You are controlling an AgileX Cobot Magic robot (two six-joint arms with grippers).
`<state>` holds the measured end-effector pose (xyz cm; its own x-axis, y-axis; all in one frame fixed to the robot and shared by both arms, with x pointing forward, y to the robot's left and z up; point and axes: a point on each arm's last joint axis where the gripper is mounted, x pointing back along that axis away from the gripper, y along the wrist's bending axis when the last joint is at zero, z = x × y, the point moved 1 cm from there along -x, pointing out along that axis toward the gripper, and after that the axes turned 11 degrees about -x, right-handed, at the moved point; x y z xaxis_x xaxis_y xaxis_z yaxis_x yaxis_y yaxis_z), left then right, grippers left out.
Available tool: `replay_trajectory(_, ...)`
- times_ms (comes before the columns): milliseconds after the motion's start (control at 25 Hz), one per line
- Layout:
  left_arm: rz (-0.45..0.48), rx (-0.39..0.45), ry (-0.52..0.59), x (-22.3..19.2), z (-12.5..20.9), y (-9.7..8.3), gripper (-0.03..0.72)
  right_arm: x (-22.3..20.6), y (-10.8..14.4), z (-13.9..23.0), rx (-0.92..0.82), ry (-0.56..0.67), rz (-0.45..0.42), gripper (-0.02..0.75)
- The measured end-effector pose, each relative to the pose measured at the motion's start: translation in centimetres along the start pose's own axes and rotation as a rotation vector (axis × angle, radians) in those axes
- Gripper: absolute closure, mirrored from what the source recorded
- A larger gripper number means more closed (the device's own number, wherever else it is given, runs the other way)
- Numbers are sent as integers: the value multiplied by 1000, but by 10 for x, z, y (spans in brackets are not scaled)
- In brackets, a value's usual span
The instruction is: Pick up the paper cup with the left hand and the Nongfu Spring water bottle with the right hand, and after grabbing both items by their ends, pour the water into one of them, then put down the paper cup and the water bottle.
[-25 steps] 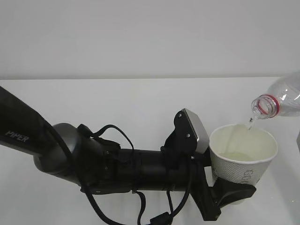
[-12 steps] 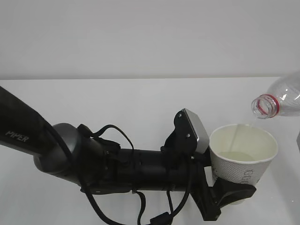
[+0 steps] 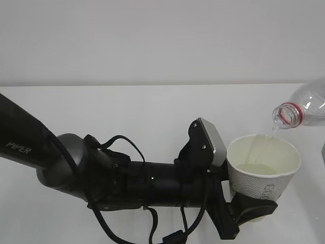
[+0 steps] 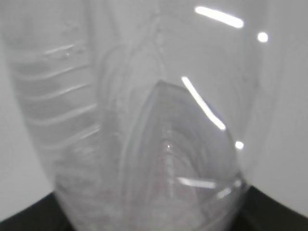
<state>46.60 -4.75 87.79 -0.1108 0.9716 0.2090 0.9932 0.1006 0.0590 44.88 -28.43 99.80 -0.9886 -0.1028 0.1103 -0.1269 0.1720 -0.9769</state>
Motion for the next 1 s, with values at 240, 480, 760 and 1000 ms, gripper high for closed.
replay_trajectory(240,0,0,0,0,0,0,158,0,0,0,1,1,0,325)
replay_trajectory(480,0,0,0,0,0,0,158,0,0,0,11,1,1,325)
replay_trajectory(760,0,0,0,0,0,0,158,0,0,0,15,1,2,325)
replay_trajectory(1000,0,0,0,0,0,0,158,0,0,0,17,1,3,325)
